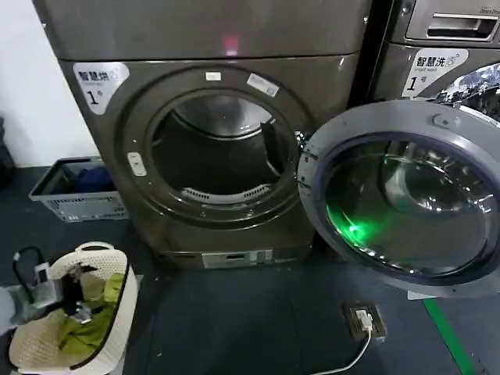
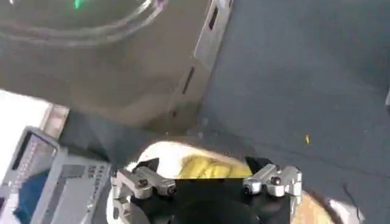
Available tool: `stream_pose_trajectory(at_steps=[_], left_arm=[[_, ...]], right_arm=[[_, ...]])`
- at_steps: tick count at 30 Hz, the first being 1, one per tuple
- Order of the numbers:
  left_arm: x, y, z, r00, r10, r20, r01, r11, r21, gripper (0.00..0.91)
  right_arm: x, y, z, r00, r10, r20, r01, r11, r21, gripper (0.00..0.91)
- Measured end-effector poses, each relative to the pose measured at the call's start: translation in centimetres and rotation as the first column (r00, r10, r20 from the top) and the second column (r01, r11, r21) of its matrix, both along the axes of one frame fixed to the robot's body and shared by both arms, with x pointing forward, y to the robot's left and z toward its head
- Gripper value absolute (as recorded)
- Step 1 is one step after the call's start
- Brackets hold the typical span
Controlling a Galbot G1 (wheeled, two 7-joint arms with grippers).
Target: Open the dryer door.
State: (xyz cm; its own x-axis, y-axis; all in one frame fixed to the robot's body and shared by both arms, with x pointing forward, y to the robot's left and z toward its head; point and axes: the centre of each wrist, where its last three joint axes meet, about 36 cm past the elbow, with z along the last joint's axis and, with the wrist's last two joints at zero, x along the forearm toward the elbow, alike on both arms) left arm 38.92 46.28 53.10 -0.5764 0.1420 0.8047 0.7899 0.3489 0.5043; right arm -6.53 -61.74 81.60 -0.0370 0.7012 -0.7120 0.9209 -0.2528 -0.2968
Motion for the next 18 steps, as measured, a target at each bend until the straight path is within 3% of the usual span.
stream_pose_trajectory(at_steps=[18], left_arm=[[0.0, 3.9, -2.0, 0.993, 0.068, -0.092, -0.06, 0.994, 0.087, 0.907]], right_arm=[[-0.5, -0.7, -0.5, 1.0, -0.023, -0.005, 0.023, 1.0, -0.004, 0.907]])
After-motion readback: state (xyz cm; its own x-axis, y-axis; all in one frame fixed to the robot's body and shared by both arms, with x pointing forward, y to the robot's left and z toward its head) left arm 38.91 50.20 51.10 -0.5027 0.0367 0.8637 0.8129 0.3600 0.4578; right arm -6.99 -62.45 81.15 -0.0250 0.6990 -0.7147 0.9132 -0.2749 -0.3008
